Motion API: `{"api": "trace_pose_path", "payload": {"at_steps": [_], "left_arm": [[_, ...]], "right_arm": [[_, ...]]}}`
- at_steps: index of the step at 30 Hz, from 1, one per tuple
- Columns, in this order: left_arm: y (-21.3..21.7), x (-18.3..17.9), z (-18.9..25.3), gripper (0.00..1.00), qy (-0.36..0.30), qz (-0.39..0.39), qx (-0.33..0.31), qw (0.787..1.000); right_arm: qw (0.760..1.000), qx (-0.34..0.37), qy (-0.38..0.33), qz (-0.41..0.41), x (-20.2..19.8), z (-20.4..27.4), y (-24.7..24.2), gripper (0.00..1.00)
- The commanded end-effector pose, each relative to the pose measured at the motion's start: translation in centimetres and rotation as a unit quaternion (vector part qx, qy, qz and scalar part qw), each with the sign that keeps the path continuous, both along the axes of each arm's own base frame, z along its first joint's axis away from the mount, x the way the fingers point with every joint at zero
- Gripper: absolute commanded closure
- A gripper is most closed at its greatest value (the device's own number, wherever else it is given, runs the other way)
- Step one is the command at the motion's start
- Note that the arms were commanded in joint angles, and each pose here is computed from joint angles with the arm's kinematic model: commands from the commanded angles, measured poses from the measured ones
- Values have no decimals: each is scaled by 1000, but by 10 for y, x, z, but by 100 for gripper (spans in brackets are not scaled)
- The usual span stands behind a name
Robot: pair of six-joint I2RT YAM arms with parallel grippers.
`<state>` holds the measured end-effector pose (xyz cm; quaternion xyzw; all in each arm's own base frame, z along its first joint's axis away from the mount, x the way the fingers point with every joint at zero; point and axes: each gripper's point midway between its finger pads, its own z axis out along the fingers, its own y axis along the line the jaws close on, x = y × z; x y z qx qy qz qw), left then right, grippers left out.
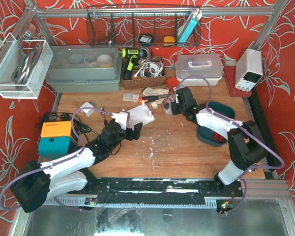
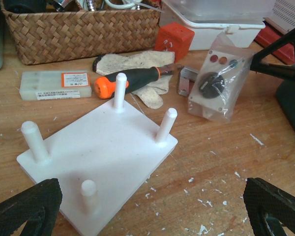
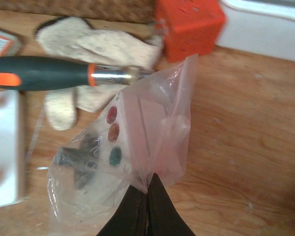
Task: Install the large spring
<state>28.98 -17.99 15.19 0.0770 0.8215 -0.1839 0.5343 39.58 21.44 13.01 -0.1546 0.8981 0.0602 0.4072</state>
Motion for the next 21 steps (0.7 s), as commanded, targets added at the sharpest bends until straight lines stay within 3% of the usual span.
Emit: {"api": "trace_pose_path", "payload": {"at_steps": [1,9,21], "left_arm": [[-1,4,14,0,-17,5,-3,1000],[-2,3,15,0,-19,2,-5,1000],[-16,-5,19,0,-32,-44,-23,998]], "right_arm": [[997,4,3,-76,14,-14,-35,100],[996,-5,44,-84,17,-50,-38,99],[991,-37,60,-118,19,-44,-54,56]]}}
